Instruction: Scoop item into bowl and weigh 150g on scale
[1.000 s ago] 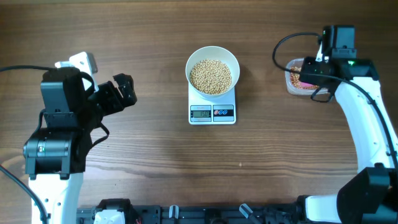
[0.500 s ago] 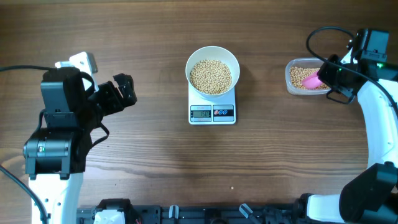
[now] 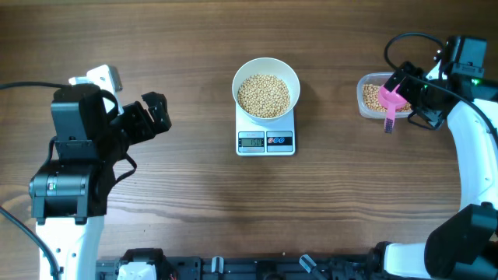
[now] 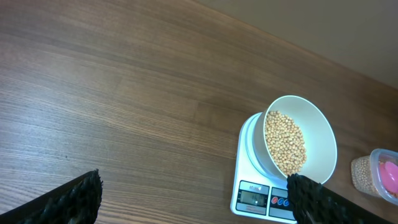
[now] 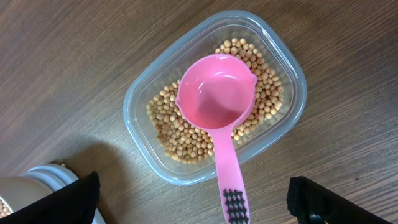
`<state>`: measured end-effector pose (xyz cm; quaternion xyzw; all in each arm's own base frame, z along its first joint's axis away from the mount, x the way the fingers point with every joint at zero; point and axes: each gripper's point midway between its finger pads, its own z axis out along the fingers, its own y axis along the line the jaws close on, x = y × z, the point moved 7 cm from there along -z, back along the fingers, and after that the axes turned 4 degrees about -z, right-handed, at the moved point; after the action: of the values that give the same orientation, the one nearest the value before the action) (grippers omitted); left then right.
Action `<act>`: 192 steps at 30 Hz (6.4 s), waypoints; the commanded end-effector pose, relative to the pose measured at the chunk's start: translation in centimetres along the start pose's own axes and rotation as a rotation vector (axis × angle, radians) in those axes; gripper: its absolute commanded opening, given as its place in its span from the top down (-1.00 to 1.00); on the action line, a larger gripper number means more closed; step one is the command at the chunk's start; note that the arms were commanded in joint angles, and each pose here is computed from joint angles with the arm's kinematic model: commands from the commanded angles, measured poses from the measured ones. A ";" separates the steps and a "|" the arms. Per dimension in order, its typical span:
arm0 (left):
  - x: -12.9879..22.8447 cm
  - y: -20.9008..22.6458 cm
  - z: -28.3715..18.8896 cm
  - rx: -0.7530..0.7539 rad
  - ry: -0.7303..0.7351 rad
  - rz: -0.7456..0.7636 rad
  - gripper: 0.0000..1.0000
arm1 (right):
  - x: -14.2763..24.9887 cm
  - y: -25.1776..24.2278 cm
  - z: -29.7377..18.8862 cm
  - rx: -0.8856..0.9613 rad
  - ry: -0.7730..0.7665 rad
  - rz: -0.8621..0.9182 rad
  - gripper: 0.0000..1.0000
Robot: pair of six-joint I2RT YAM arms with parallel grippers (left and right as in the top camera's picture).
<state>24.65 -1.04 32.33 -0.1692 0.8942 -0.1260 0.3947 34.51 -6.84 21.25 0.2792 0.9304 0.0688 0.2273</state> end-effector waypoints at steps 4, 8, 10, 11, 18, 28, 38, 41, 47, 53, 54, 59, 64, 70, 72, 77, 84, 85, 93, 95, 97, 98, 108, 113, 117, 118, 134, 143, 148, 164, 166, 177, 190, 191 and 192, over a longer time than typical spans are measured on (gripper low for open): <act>-0.6 0.0 -0.3 -0.006 -0.021 0.011 -1.00 | 0.0 0.8 -6.4 -0.070 -0.146 0.010 -0.99; -0.6 0.0 -0.3 -0.006 -0.021 0.011 -1.00 | 2.1 0.4 -9.8 -0.074 -0.152 0.008 -0.99; -0.6 0.0 -0.3 -0.006 -0.021 0.011 -1.00 | 3.6 0.2 -11.2 -0.070 -0.132 0.001 -1.00; -0.6 0.0 -0.3 -0.006 -0.021 0.011 -1.00 | 4.2 0.2 -11.8 -0.071 -0.128 -0.003 -0.99; -0.6 0.0 -0.3 -0.006 -0.021 0.011 -1.00 | 9.2 -0.7 -16.8 -0.091 -0.119 0.035 -1.00; -0.6 0.0 -0.3 -0.006 -0.021 0.011 -1.00 | 15.0 -3.4 -17.7 0.054 0.136 0.174 -0.99; -0.6 0.0 -0.3 -0.006 -0.021 0.011 -1.00 | 14.5 -3.5 -18.6 0.038 0.024 0.060 -1.00; -0.6 0.0 -0.3 -0.006 -0.021 0.011 -1.00 | 13.8 -3.2 -18.7 0.014 -0.024 0.059 -0.99; -0.6 0.0 -0.3 -0.006 -0.021 0.011 -1.00 | 13.1 -2.9 -18.4 0.005 -0.043 0.057 -1.00; -0.6 0.0 -0.3 -0.006 -0.021 0.011 -1.00 | 12.9 -2.9 -18.1 0.011 -0.031 0.059 -0.99; -0.6 0.0 -0.3 -0.006 -0.021 0.011 -1.00 | 12.9 -2.9 -18.0 0.013 -0.027 0.059 -0.99; -0.6 0.0 -0.3 -0.006 -0.021 0.011 -1.00 | 12.5 -2.8 -17.4 0.026 0.001 0.061 -0.99; -0.8 -0.1 -0.3 -0.005 -0.033 0.013 -1.00 | 12.1 -2.6 -16.4 0.045 0.039 0.064 -0.99; -0.7 -0.8 -0.3 0.065 -0.019 0.015 -1.00 | 12.0 -2.6 -16.4 0.046 0.042 0.065 -0.99; 0.3 -1.8 -0.2 0.168 0.063 0.095 -1.00 | 12.0 -2.6 -16.4 0.046 0.042 0.065 -0.99; 2.2 -2.6 0.2 0.304 0.198 0.228 -1.00 | 12.0 -2.6 -16.3 0.047 0.043 0.065 -0.99; 2.6 -2.6 0.3 0.313 0.223 0.240 -1.00 | 12.0 -2.6 -16.3 0.047 0.043 0.064 -0.99; 2.6 -2.6 0.3 0.313 0.223 0.240 -1.00 | 12.0 -2.6 -16.3 0.047 0.043 0.065 -0.99; 2.6 -2.6 0.3 0.313 0.223 0.240 -1.00 | 12.0 -2.6 -16.3 0.047 0.043 0.064 -0.99; 2.6 -2.6 0.3 0.313 0.223 0.240 -1.00 | 12.0 -2.6 -16.3 0.047 0.043 0.064 -0.99; 2.6 -2.6 0.3 0.313 0.223 0.240 -1.00 | 12.0 -2.6 -16.4 0.046 0.040 0.065 -0.99; 2.6 -2.6 0.3 0.313 0.223 0.240 -1.00 | 12.0 -2.6 -16.4 0.045 0.039 0.064 -0.99; 2.6 -2.6 0.3 0.313 0.223 0.240 -1.00 | 14.6 -4.1 -20.8 0.024 -0.164 -0.026 -0.99; 2.6 -2.6 0.3 0.313 0.223 0.240 -1.00 | 16.0 -5.5 -22.6 0.072 -0.265 -0.047 -0.99; 2.6 -2.6 0.3 0.313 0.223 0.240 -1.00 | 16.5 -5.6 -22.7 0.068 -0.267 -0.050 -0.99; 2.6 -2.6 0.3 0.313 0.223 0.240 -1.00 | 16.1 -5.4 -22.9 0.048 -0.311 -0.056 -0.99; 2.6 -2.6 0.3 0.313 0.223 0.240 -1.00 | 15.3 -0.1 -12.6 -0.379 -0.858 -0.515 -0.99; 2.6 -2.6 0.3 0.313 0.223 0.240 -1.00 | 17.4 -0.9 -8.7 -0.445 -0.936 -0.523 -0.99; 2.6 -2.6 0.3 0.313 0.223 0.240 -1.00 | 18.0 -1.3 -7.3 -0.473 -0.998 -0.518 -0.99; 2.6 -2.6 0.3 0.313 0.223 0.240 -1.00 | 19.2 -1.5 -4.5 -0.465 -1.020 -0.605 -1.00; 2.6 -2.6 0.3 0.313 0.223 0.240 -1.00 | 19.2 -1.5 -4.5 -0.458 -1.023 -0.616 -0.99; 2.6 -2.6 0.3 0.313 0.223 0.240 -1.00 | 19.2 -1.4 -4.6 -0.456 -1.026 -0.626 -0.99; 2.6 -2.6 0.3 0.313 0.223 0.240 -1.00 | 19.2 -1.4 -4.6 -0.456 -1.026 -0.626 -0.99; 2.6 -2.6 0.3 0.313 0.223 0.240 -1.00 | 19.2 -1.4 -4.6 -0.456 -1.026 -0.626 -0.99; 2.6 -2.6 0.3 0.313 0.223 0.240 -1.00 | 19.2 -1.4 -4.6 -0.456 -1.026 -0.625 -1.00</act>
<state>23.68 -4.46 30.84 0.0057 0.9191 -0.2301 0.3199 17.60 2.24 17.47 -0.0490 0.7084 0.0510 0.7022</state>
